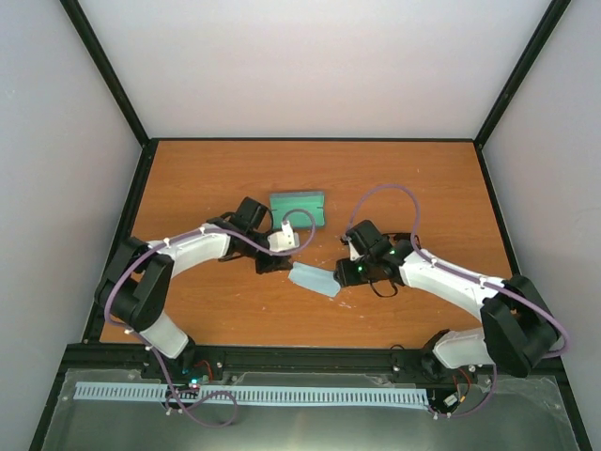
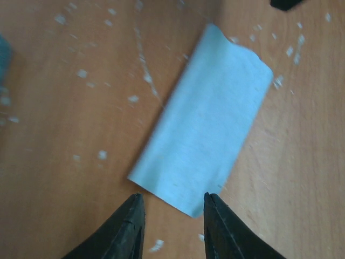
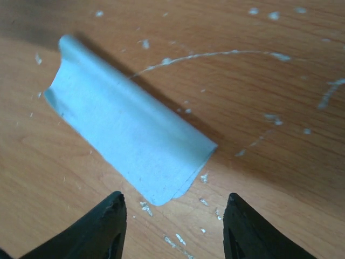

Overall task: Organize the sunglasses
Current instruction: Fold the glasses cleaning cloth at the center of the board, then pick up the glasses cleaning cloth from the center of the board.

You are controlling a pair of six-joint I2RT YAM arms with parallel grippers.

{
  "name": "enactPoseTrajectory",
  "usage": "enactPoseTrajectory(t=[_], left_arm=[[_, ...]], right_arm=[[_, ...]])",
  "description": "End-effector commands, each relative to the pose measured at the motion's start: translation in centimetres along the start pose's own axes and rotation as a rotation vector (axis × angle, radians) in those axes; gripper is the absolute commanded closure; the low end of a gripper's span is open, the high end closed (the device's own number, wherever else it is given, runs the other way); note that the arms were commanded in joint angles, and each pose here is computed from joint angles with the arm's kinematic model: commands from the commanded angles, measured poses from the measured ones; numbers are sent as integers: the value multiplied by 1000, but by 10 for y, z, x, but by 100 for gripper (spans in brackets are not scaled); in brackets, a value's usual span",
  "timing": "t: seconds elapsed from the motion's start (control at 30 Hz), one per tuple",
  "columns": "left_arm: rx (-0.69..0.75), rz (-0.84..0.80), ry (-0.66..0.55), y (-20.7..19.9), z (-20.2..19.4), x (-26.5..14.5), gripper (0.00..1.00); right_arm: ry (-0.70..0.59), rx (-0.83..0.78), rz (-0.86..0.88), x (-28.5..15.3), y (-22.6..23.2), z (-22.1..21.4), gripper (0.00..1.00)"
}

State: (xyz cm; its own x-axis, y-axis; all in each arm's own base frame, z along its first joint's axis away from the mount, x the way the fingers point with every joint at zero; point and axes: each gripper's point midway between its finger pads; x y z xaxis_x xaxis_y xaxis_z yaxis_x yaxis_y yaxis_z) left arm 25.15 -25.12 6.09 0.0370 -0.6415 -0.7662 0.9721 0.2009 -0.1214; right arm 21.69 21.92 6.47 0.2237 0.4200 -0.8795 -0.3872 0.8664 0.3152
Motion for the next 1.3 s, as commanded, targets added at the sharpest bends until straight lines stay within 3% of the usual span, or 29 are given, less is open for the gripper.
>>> enactPoseTrajectory(t=[0.0,0.17,0.5,0.87,1.03,1.27], left_arm=[[-26,73,-114,36,42,-19,68],[-40,73,-126,65,52,-20,69],[-34,69,-107,79,44,-14,71],[-42,66,-107,78,40,-11,72],[-39,67,-106,78,39,-10,72],[-33,68,-100,79,37,-9,72]], right_arm=[[-8,76,-134,-2,-21,2,50],[61,84,-149,17,-23,0,42],[90,46,-116,38,-16,11,42],[141,47,-129,49,-19,4,59],[148,55,-117,54,-18,3,61],[167,59,-111,55,-17,0,75]])
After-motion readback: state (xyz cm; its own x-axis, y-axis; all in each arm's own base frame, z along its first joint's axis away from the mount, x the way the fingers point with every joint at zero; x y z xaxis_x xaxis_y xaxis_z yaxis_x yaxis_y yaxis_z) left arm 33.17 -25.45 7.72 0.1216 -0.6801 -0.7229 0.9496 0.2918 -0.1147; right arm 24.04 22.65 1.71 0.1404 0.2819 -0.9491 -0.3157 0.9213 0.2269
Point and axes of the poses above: each gripper's point midway between its finger pads, its own x axis out along the fingers, its own y axis along the line the jaws close on, z = x × y, and after that the axes turned 4 degrees about -x, right-handed
